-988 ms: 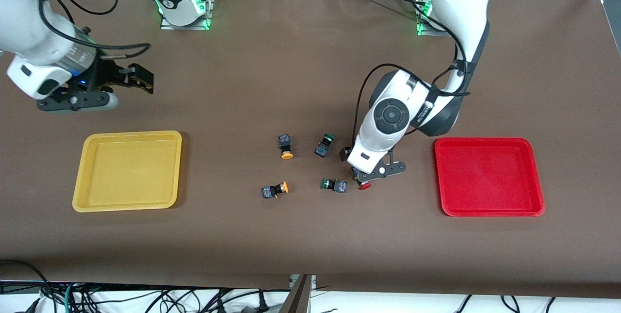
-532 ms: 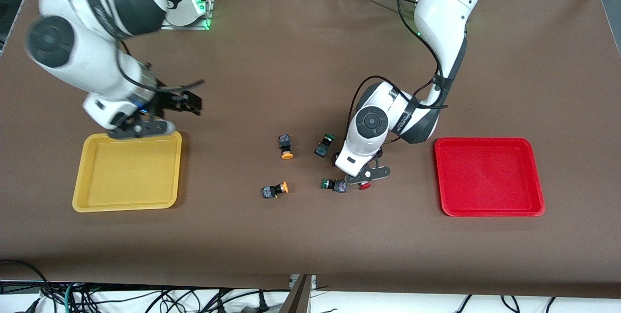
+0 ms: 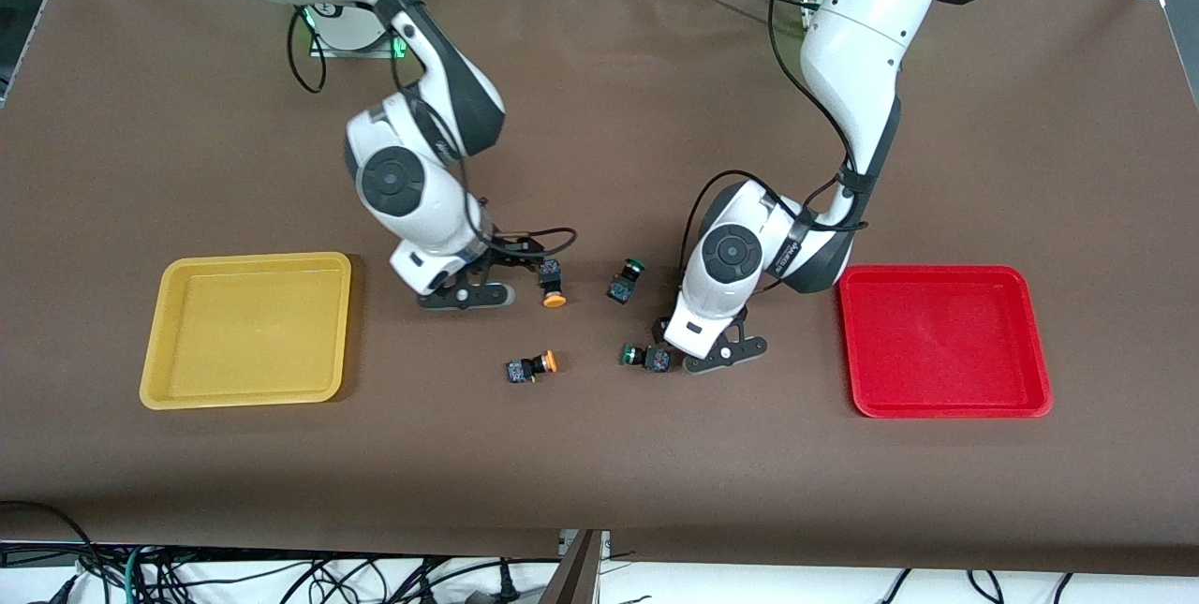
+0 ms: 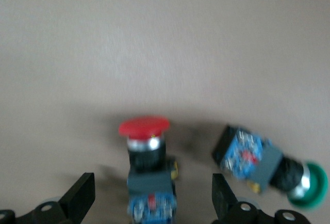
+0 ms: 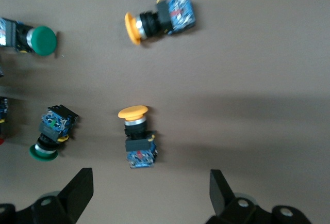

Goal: Place red and yellow buttons in trays

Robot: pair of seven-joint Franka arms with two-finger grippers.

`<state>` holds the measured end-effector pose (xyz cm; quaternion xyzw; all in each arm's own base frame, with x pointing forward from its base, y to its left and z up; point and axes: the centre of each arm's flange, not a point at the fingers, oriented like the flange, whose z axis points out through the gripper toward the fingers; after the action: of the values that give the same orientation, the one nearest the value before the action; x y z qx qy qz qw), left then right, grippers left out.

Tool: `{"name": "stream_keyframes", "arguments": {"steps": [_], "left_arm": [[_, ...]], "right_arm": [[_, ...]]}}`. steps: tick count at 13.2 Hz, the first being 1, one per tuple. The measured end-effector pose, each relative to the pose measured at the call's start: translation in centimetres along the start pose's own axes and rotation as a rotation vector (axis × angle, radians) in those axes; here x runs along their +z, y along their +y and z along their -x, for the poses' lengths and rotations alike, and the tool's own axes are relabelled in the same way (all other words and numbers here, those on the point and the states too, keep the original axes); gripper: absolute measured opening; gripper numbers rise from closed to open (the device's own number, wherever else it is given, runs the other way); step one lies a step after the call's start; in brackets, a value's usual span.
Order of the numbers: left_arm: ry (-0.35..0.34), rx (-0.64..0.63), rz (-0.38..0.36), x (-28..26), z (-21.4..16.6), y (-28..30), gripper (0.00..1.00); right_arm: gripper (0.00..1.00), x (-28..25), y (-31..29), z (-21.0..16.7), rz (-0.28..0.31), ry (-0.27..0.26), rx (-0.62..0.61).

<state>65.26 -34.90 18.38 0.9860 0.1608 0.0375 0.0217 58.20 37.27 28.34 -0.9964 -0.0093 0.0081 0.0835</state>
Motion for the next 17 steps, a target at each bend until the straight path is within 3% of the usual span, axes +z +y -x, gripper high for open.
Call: {"name": "stream_keyframes", "arguments": {"steps": [1, 3, 6, 9, 10, 11, 12, 15, 17], "left_arm": [[0.007, -0.009, 0.008, 0.4, -0.4, -0.4, 0.94], [0.005, -0.019, 0.008, 0.6, -0.4, -0.4, 0.68], [0.003, -0.016, 0.006, 0.8, 0.1, -0.1, 0.41], [-0.002, -0.016, -0.008, 0.5, -0.2, -0.2, 0.41], [-0.006, -0.018, -0.027, -0.1, -0.7, -0.6, 0.41], [-0.004, -0.013, -0.05, -1.3, -1.6, -1.2, 0.41], [0.004, 0.007, -0.072, -3.2, -2.9, -2.1, 0.41], [-0.008, 0.113, -0.133, -9.7, -7.1, -6.6, 0.41], [-0.054, 0.212, -0.161, -11.7, -9.8, -11.1, 0.41]], "right_arm": [[1.0, 2.2, -0.6, 0.9, -0.009, 0.014, 0.004], [1.0, 5.7, -1.9, 2.7, -0.015, 0.025, 0.006], [1.0, 8.6, -2.3, 3.6, 0.005, 0.045, -0.008], [0.97, 10.8, -1.9, 3.6, 0.035, 0.078, -0.017], [0.89, 11.5, -1.9, 3.7, 0.039, 0.08, -0.016], [0.89, 11.9, -1.9, 3.8, 0.039, 0.081, -0.017], [0.83, 11.8, -1.8, 3.7, 0.04, 0.085, -0.017], [0.47, 10.9, -1.4, 3.1, 0.045, 0.09, -0.008], [0.41, 9.6, -0.6, 2.3, 0.061, 0.086, 0.004]]}}
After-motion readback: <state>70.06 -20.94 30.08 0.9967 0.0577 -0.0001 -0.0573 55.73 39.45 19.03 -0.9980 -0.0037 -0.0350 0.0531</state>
